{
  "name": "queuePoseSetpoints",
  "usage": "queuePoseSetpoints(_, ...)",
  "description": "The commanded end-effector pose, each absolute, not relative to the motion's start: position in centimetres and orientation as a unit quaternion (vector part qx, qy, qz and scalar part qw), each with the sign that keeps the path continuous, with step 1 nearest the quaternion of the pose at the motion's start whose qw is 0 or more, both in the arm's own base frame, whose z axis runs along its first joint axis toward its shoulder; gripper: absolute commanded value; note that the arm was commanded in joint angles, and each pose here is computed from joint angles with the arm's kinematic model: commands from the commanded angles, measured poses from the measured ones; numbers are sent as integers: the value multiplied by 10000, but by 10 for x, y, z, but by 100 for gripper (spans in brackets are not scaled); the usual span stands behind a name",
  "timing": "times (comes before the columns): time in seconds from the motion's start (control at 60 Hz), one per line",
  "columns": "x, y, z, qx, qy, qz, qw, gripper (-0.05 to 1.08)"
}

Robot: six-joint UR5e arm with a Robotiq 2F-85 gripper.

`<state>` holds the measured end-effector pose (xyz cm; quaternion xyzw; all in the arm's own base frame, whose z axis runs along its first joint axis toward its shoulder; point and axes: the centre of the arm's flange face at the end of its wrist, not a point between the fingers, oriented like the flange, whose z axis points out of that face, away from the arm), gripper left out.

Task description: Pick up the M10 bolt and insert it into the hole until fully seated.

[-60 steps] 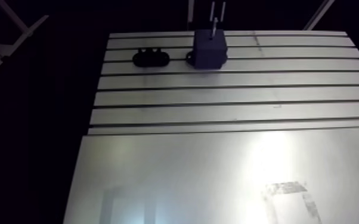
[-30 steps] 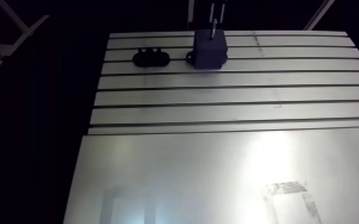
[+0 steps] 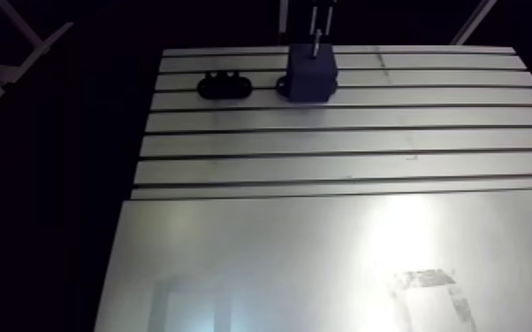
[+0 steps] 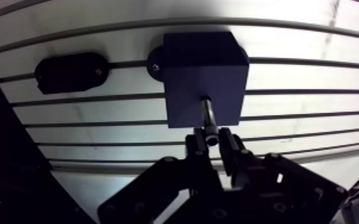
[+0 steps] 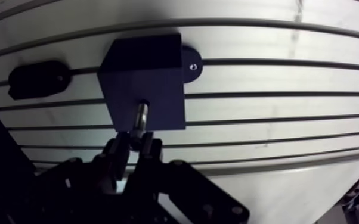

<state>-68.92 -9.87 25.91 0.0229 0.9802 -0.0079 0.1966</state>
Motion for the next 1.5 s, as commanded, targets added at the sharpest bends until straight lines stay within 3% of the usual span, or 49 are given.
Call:
queuePoseSetpoints(0.017, -689, -99, 259, 227, 9801, -82, 1970, 108)
queuePoseSetpoints(1.5, -690, -98, 250, 232, 9792, -69, 2014, 108)
